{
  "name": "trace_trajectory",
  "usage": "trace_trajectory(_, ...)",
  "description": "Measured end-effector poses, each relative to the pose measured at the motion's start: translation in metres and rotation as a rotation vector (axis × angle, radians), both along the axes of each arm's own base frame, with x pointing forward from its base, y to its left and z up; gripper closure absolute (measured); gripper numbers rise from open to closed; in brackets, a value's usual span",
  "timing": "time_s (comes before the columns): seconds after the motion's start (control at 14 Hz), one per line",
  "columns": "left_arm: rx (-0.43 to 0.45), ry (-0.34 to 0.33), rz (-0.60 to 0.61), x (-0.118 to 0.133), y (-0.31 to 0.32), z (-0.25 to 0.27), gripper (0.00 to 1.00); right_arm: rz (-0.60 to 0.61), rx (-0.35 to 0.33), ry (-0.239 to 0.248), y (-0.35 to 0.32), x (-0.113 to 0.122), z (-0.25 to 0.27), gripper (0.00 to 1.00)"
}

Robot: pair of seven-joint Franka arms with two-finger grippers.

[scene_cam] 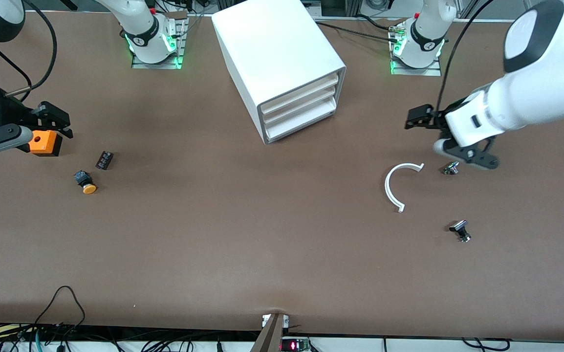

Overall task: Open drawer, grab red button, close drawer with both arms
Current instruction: 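Move the left gripper toward the white cabinet's drawer handle, then reach the left gripper to the drawer front and grip its edge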

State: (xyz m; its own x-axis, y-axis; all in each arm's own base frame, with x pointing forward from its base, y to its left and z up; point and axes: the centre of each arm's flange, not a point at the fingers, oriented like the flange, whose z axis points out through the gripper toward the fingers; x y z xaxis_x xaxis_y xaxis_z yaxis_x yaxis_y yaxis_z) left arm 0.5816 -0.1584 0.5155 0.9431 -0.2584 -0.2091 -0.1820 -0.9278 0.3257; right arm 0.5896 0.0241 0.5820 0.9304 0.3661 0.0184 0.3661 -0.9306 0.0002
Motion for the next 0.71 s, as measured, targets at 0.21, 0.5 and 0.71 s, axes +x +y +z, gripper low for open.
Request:
trace_trajectory(0.21,-0.027,0.053,-0.037,0.004,-0.029,-0.031,0.0,0.0,0.0,0.0,0.0,0.0,0.0,0.0)
trace_trajectory(0.5,-0.074,0.075,-0.183,0.002,-0.078,-0.058,0.0,0.0,0.0,0.0,0.0,0.0,0.0,0.0)
trace_trajectory(0.71,-0.208,0.133,-0.266,-0.001,-0.107,-0.09,0.0,0.0,0.0,0.0,0.0,0.0,0.0,0.0)
